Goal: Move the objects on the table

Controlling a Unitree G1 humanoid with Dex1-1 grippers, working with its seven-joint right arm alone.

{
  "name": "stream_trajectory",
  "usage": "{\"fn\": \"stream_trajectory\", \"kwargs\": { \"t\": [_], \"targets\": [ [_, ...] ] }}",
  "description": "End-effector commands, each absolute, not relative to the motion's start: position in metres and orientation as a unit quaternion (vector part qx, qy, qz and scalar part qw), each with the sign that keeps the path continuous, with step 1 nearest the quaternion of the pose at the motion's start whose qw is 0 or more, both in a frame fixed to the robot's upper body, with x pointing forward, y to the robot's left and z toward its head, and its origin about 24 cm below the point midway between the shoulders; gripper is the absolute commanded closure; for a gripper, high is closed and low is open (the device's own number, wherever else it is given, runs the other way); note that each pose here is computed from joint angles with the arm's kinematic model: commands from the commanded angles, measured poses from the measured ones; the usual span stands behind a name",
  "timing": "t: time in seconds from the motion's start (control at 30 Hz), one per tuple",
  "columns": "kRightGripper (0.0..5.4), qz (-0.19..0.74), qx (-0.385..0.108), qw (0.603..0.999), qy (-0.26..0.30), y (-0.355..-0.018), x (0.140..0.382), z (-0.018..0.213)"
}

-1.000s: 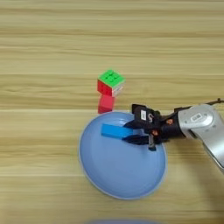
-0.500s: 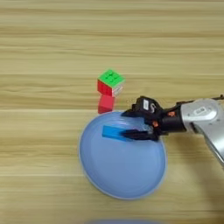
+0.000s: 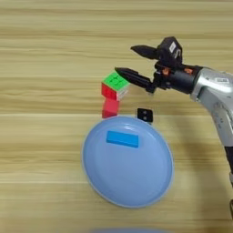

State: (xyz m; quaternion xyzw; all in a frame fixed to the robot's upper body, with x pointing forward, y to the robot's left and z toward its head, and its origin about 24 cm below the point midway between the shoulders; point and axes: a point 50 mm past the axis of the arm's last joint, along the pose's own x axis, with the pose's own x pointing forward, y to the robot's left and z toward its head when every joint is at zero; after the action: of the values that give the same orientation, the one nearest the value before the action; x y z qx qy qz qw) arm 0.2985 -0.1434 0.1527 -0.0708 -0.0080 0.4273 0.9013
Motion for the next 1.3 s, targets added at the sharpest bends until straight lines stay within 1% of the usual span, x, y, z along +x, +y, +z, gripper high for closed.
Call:
{"fn": "stream_trajectory", "kwargs": {
  "t": [0.03,0.2,0.47,0.67,0.8,0.87,1.03,1.3],
  "targets": [
    [0.58,0.357,-0.102,0.926,-0.066,-0.138,0.314,0.182],
    [0.05,0.321,-0.097,0.942,-0.019,-0.127,0.323,0.161],
    [0.05,0.310,-0.087,0.947,0.008,-0.115,0.335,0.146],
    [0.05,0.292,-0.087,0.952,0.024,-0.113,0.347,0.141],
    [0.05,0.293,-0.097,0.950,0.049,-0.111,0.353,0.131],
    [0.05,0.295,-0.093,0.949,0.062,-0.110,0.356,0.127],
    [0.05,0.308,-0.105,0.941,0.089,-0.107,0.359,0.116],
    [0.05,0.328,-0.104,0.933,0.109,-0.105,0.359,0.109]
  ]
}}
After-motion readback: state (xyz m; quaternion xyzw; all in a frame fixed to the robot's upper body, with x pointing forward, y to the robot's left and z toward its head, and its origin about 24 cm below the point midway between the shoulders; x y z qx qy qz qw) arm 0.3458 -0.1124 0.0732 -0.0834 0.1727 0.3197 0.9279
